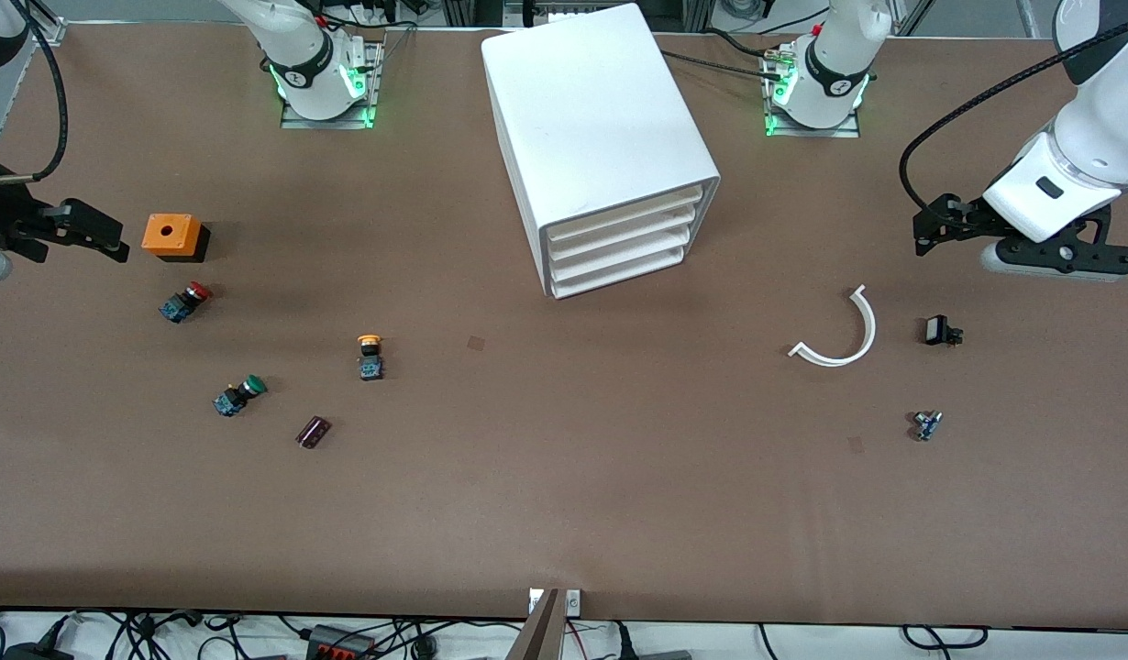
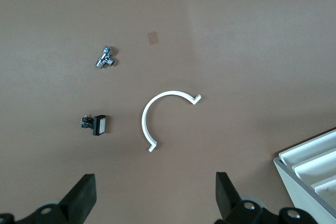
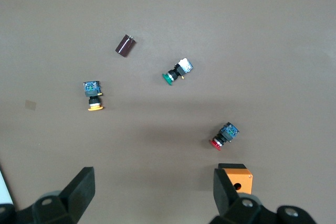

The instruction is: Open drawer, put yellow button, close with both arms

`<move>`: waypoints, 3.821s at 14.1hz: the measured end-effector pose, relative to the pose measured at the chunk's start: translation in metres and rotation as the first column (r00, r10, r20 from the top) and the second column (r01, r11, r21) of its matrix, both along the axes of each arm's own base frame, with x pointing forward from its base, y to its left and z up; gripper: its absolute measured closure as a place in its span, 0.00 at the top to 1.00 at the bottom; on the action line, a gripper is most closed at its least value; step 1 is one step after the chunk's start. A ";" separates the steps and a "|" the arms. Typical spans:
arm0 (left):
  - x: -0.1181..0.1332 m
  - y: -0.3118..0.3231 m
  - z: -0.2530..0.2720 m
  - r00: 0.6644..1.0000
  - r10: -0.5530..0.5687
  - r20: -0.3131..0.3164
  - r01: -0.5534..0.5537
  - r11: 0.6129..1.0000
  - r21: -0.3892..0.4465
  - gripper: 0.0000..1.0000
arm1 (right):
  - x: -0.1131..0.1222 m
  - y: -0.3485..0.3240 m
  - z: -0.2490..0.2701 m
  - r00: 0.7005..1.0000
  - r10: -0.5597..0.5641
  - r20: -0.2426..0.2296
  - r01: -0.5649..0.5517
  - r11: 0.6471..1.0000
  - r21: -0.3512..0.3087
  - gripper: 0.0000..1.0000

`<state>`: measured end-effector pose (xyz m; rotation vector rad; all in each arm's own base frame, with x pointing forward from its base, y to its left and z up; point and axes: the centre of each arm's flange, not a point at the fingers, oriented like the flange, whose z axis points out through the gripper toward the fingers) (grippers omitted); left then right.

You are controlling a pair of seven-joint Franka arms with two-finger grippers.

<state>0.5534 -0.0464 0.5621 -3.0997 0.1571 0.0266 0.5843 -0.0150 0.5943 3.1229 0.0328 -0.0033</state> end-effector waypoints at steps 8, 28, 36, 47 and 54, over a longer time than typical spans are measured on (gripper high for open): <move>-0.001 0.000 0.000 1.000 0.000 -0.005 0.000 1.000 0.000 1.00 | 0.000 0.000 -0.003 1.000 0.001 -0.014 -0.001 1.000 0.000 1.00; 0.005 -0.143 -0.162 0.887 -0.272 -0.372 0.078 0.884 -0.461 1.00 | 0.048 0.164 -0.163 0.959 0.249 -0.133 -0.251 0.968 -0.001 1.00; -0.005 -0.168 -0.250 0.860 -0.450 -0.242 0.012 0.492 -0.870 1.00 | 0.062 0.196 -0.249 0.952 0.264 -0.153 -0.260 0.964 0.047 1.00; -0.077 -0.179 -0.326 0.882 -0.457 -0.116 -0.015 0.219 -0.976 0.72 | 0.065 0.209 -0.366 0.947 0.236 -0.218 -0.232 0.972 0.043 1.00; -0.076 -0.180 -0.320 0.883 -0.458 -0.105 -0.010 0.205 -0.979 0.25 | 0.059 0.203 -0.409 0.936 0.222 -0.273 -0.222 0.975 0.034 1.00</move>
